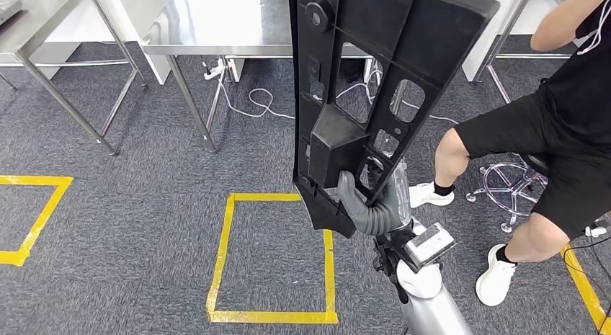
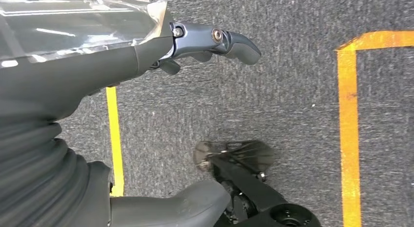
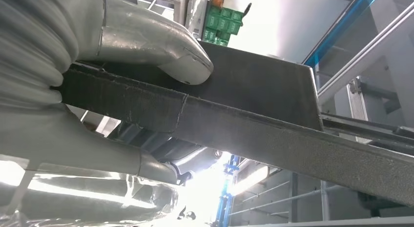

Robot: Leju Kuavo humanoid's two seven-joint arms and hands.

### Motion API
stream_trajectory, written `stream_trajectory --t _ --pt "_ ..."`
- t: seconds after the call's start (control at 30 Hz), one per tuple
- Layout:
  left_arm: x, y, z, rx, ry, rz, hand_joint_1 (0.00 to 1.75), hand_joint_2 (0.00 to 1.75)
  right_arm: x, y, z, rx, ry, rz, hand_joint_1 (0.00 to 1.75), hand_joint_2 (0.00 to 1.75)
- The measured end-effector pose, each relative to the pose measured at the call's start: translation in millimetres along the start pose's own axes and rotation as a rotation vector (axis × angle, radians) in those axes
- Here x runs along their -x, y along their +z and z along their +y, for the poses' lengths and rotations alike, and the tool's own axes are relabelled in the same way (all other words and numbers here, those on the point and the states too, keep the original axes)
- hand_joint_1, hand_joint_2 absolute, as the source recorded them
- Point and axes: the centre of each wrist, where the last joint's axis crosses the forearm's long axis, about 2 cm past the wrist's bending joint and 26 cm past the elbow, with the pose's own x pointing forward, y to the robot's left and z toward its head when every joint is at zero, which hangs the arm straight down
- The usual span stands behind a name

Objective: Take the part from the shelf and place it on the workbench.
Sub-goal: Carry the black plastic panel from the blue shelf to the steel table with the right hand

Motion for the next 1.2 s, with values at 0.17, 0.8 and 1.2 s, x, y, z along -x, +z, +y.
stream_trajectory --t 0.17,0.8,1.2 --pt "0.4 0.0 1.4 -0.006 0.003 0.004 0.0 1.75 0.0 -1.3 0.8 0.004 -0.008 0.001 1.75 1.75" --pt "0.1 0.3 -1.3 -0.008 0.01 0.001 0.0 1.75 1.9 -5.3 -0.1 0.006 -0.015 0.003 1.75 1.75" --pt "0.6 0.6 -1.4 -0.007 0.01 -0.007 0.0 1.75 3.3 -11.1 0.4 0.01 -0.019 -0.001 1.75 1.75"
